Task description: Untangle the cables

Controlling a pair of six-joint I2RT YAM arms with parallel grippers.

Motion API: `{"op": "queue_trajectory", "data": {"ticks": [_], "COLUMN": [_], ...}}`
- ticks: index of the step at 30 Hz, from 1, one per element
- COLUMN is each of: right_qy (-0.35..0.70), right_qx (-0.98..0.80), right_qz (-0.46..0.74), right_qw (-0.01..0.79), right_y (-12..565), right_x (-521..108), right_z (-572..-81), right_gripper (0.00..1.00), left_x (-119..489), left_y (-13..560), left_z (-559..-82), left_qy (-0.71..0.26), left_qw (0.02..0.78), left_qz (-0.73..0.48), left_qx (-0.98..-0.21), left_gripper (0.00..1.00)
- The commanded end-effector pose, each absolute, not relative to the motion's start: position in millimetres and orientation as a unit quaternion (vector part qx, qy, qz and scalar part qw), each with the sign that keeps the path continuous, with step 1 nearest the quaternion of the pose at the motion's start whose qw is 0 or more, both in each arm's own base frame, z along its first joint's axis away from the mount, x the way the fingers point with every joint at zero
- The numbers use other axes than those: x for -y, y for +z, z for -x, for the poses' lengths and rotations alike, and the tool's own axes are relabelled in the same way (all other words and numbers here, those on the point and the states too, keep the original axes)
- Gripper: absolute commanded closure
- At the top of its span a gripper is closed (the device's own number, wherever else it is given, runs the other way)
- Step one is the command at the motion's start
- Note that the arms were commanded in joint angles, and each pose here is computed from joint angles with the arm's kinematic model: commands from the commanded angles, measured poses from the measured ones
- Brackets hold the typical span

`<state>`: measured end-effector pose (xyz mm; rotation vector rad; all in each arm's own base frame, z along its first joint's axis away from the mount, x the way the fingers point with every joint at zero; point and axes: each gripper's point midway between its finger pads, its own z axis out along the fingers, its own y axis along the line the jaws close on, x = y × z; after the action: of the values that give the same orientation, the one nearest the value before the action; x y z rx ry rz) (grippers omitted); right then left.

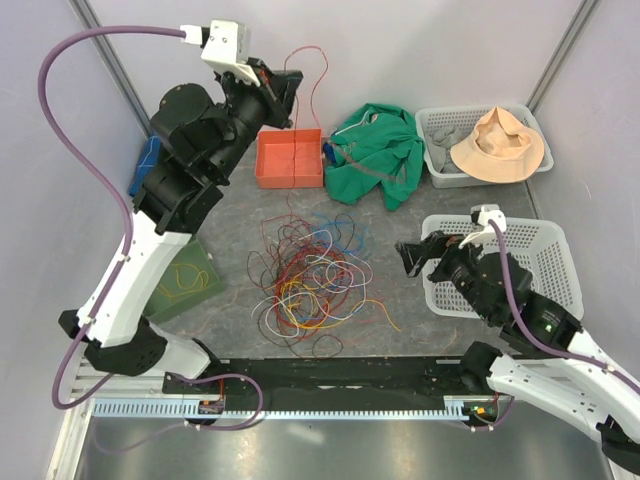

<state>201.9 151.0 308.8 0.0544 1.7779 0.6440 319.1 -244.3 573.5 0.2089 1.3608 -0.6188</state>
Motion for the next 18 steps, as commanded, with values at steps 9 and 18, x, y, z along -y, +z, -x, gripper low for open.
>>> {"op": "queue_trajectory", "data": {"ticks": [9, 18], "right_qy": [0.289, 0.298], "right_qx": [-0.767, -0.786], "right_qz": [-0.006, 0.003], "right_qw": [0.573, 0.541], "right_y": [273, 242], "right_x": [-170, -188], "right_z": [-207, -209], "right_gripper": [0.02, 0.02], "left_x": [215, 206], "left_y": [663, 697], "left_z": [-326, -309], "left_qy": [-0.267, -0.296], "left_qw": [0.807, 0.838], "left_qz": [-0.042, -0.027], "left_qx": [-0.524, -0.458], "left_gripper": [0.98, 0.98]}}
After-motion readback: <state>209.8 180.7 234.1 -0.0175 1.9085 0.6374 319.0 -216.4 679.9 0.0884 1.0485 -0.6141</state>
